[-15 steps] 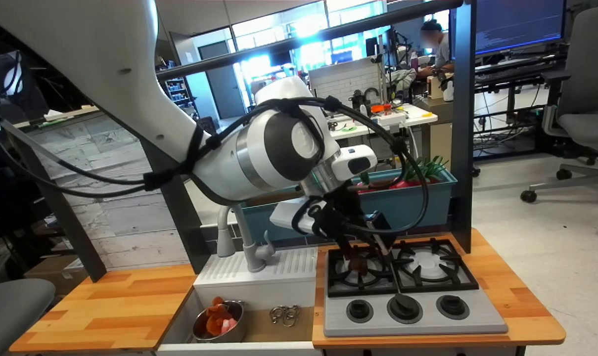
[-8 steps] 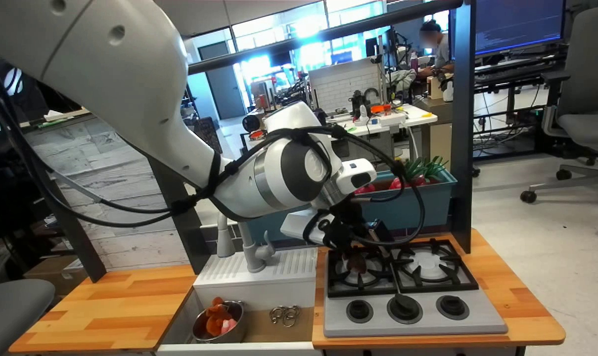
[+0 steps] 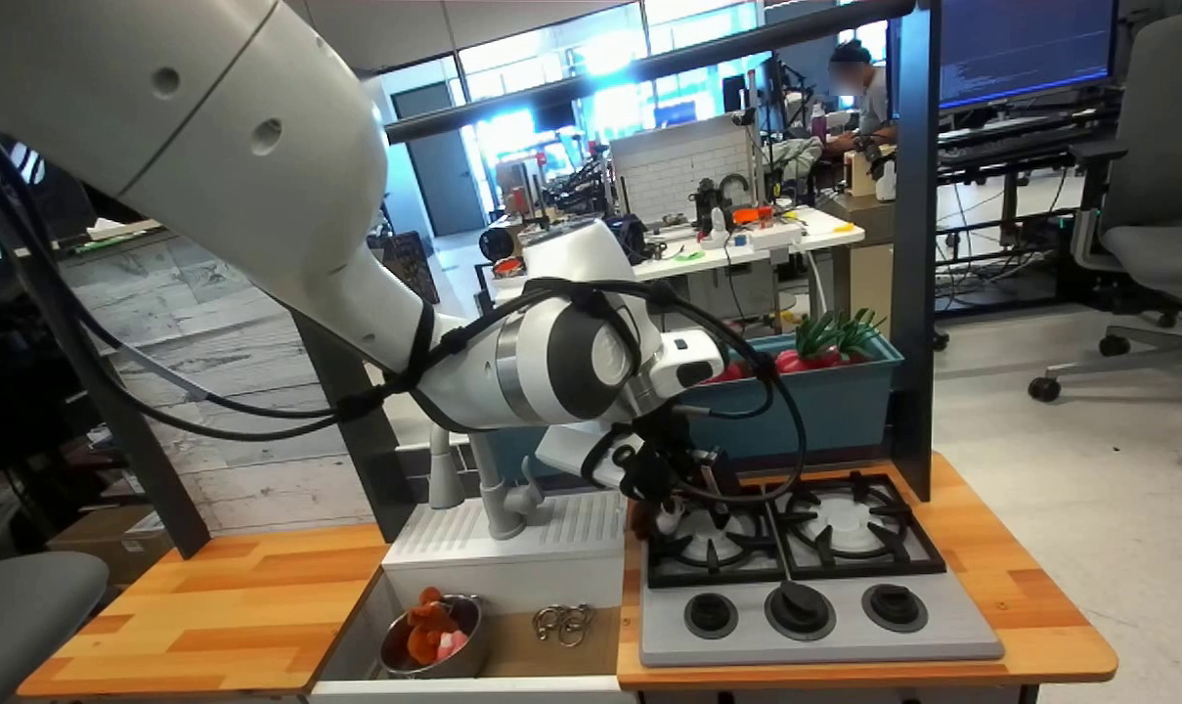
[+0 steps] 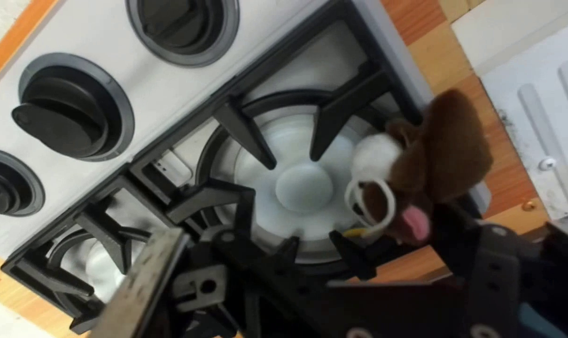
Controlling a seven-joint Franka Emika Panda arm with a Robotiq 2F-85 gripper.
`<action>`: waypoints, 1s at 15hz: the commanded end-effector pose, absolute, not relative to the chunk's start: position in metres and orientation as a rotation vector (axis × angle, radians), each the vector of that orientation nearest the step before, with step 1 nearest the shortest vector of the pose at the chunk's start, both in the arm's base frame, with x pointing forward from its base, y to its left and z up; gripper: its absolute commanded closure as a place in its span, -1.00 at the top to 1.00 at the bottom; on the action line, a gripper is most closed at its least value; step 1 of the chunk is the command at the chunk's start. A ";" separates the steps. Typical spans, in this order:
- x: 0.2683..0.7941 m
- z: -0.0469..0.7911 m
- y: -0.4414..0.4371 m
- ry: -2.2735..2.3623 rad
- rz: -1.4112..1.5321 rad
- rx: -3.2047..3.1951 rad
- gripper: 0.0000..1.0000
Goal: Put the teddy bears into the pot
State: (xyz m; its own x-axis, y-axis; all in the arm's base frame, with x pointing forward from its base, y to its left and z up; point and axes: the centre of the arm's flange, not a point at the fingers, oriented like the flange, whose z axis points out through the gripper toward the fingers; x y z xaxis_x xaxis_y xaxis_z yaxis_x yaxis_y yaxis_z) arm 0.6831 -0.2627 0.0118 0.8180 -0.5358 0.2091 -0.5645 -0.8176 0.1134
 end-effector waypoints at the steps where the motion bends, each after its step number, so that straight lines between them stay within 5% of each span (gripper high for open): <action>1: 0.690 0.004 -0.273 -0.878 0.277 2.885 0.12; 8: 0.686 0.005 -0.271 -0.987 0.239 2.953 -0.93; 15: 0.642 0.063 -0.249 -0.859 0.183 3.070 -0.94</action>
